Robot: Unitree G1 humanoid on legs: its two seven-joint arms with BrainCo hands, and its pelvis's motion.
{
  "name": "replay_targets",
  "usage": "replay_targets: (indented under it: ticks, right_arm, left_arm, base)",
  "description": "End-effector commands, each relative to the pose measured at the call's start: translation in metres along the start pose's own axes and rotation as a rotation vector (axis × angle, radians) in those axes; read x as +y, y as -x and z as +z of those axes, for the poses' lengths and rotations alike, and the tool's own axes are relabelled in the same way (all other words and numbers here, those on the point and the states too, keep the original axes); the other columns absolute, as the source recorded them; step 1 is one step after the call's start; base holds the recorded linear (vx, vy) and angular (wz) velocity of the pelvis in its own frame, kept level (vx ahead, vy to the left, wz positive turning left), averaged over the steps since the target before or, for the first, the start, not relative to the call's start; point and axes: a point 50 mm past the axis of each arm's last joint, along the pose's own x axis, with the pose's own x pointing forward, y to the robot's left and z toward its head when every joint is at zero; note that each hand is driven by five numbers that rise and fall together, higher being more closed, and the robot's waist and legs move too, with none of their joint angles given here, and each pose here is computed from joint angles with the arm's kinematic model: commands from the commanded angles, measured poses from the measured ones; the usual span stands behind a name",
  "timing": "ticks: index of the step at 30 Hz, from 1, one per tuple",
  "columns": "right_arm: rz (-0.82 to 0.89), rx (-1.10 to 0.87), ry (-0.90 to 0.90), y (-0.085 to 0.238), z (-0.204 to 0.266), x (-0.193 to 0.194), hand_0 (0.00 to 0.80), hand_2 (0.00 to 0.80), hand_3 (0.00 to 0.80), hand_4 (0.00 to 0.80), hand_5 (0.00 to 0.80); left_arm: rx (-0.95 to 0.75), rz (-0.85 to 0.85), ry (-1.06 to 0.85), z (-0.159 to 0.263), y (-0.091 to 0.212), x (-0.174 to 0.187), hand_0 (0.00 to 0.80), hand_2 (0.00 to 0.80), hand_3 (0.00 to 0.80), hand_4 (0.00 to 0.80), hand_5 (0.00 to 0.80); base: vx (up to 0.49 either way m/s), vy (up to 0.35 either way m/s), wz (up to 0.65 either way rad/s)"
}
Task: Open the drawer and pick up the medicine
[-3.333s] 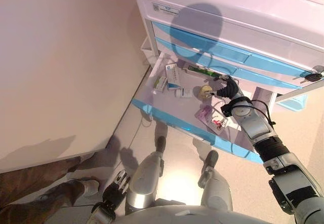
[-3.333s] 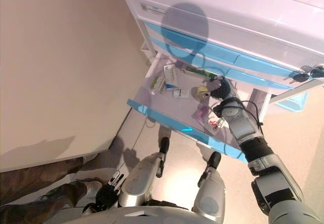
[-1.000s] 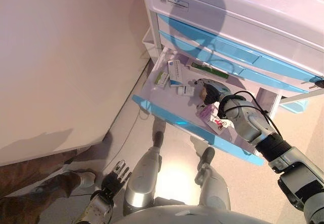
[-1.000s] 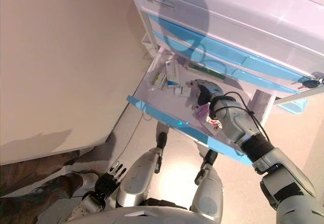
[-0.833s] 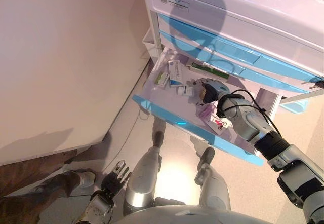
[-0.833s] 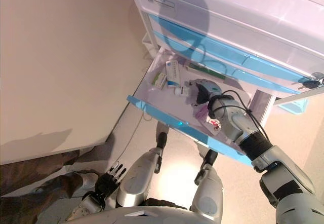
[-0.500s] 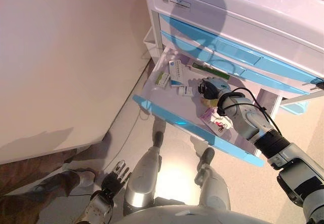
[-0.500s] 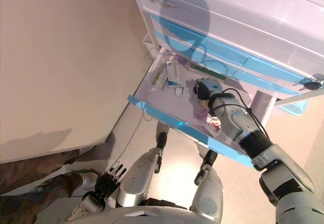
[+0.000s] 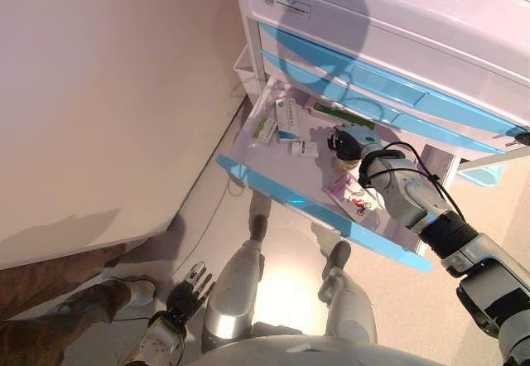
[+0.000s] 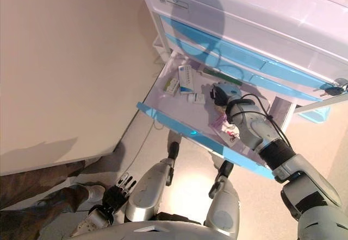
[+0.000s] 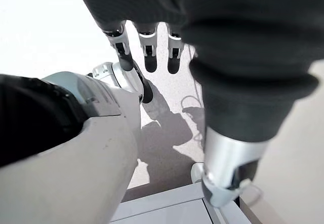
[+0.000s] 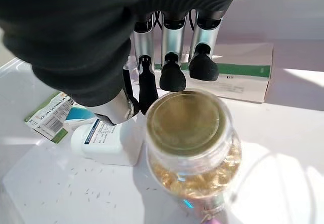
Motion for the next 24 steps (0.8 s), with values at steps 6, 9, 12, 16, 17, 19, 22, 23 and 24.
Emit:
replay_targets:
  ticks: [6,9,12,16,17,19,22,23,24]
  right_arm:
    - [-0.101,-0.117,0.067,0.003,0.018,-0.022,0.8,0.8,0.8,0.8,0.8]
    - [-0.105,-0.118,0.067,0.003,0.018,-0.022,0.499,0.499,0.499,0.499,0.499]
    - [-0.109,-0.123,0.062,0.003,0.017,-0.023,0.0,0.0,0.0,0.0,0.0]
    - [-0.11,-0.133,0.055,0.004,0.019,-0.024,0.0,0.0,0.0,0.0,0.0]
    - [-0.113,-0.141,0.055,0.004,0.021,-0.025,0.0,0.0,0.0,0.0,0.0]
    - [-0.119,-0.149,0.049,0.005,0.022,-0.027,0.0,0.0,0.0,0.0,0.0]
    - [-0.125,-0.161,0.042,0.007,0.023,-0.03,0.0,0.0,0.0,0.0,0.0]
    - [-0.125,-0.166,0.04,0.008,0.024,-0.031,0.0,0.0,0.0,0.0,0.0]
    - [-0.126,-0.169,0.038,0.008,0.024,-0.032,0.0,0.0,0.0,0.0,0.0]
  left_arm:
    - [-0.004,0.049,-0.008,0.004,0.012,0.019,0.0,0.0,0.0,0.0,0.0]
    - [-0.001,0.048,-0.007,0.003,0.012,0.019,0.0,0.0,0.0,0.0,0.0]
    - [-0.002,0.043,-0.01,0.003,0.012,0.018,0.0,0.0,0.0,0.0,0.0]
    - [-0.002,0.047,-0.01,0.002,0.012,0.018,0.0,0.0,0.0,0.0,0.0]
    - [-0.002,0.047,-0.009,0.002,0.012,0.018,0.0,0.0,0.0,0.0,0.0]
    - [-0.003,0.05,-0.01,0.003,0.012,0.019,0.0,0.0,0.0,0.0,0.0]
    - [-0.001,0.049,-0.013,0.003,0.012,0.02,0.0,0.0,0.0,0.0,0.0]
    - [-0.001,0.05,-0.009,0.002,0.012,0.02,0.0,0.0,0.0,0.0,0.0]
    - [-0.001,0.051,-0.009,0.002,0.012,0.02,0.0,0.0,0.0,0.0,0.0]
  base:
    - [0.0,0.0,0.0]
    - [0.0,0.0,0.0]
    - [0.0,0.0,0.0]
    - [0.0,0.0,0.0]
    - [0.0,0.0,0.0]
    - [0.0,0.0,0.0]
    - [0.0,0.0,0.0]
    - [0.0,0.0,0.0]
    - [0.0,0.0,0.0]
